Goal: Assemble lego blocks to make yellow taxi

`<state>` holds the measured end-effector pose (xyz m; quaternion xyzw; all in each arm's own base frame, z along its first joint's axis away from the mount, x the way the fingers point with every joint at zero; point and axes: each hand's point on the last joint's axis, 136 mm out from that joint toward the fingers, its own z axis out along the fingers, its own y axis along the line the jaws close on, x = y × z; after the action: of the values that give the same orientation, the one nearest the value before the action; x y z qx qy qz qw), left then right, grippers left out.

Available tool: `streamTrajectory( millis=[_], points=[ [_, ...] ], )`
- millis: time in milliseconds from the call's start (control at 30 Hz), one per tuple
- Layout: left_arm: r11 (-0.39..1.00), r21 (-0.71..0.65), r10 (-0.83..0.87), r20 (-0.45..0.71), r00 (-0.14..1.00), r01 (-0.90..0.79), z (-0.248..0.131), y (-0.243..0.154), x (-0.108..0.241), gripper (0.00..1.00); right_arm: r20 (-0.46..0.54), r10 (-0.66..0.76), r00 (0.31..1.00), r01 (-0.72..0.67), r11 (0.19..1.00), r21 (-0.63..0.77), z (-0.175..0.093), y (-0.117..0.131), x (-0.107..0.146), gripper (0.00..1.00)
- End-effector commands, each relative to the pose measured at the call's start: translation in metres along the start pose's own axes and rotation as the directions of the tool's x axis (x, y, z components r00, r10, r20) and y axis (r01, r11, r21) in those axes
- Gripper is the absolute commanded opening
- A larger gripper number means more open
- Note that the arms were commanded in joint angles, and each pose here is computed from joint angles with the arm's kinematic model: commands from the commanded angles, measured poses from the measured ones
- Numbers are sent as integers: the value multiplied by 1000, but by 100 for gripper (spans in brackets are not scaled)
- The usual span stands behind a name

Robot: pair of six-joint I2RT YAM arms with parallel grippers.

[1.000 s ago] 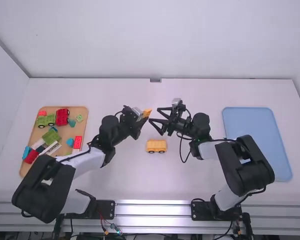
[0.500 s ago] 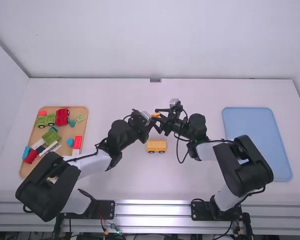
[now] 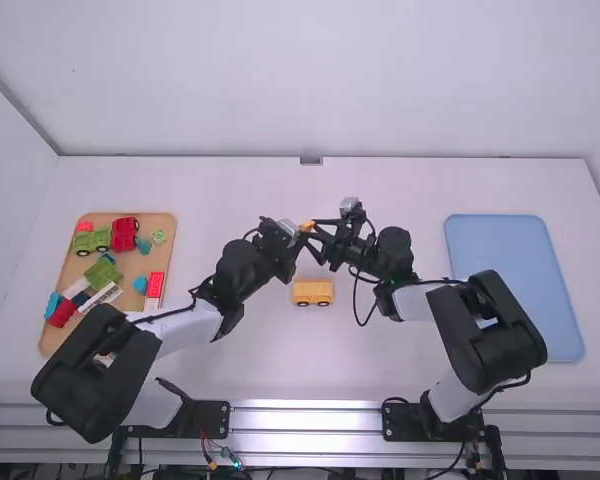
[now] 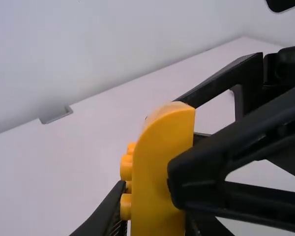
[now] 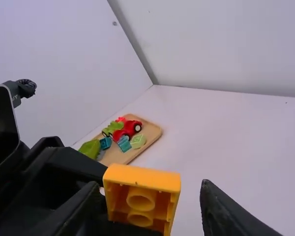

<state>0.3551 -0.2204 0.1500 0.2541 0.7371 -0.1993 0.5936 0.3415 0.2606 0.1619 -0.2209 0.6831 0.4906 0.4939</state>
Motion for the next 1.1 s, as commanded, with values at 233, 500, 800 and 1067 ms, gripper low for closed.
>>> streamTrajectory(
  millis=[233,500,800,1067],
  points=[
    [1000,7,-6,-16,1000,6,0,-2,5,2,1,3,1000,-3,1000,5,-1,-2,2,54],
    [1000,22,-5,-15,1000,6,0,-5,5,2,3,3,1000,-3,1000,9,-1,-3,1,47],
    [999,35,-7,-13,1000,8,0,-5,5,32,3,-2,1000,2,1000,9,-1,-3,1,30],
    [997,81,2,-25,1000,0,-3,-11,6,99,-6,-94,996,94,994,-50,-4,1,-5,26]
  ],
)
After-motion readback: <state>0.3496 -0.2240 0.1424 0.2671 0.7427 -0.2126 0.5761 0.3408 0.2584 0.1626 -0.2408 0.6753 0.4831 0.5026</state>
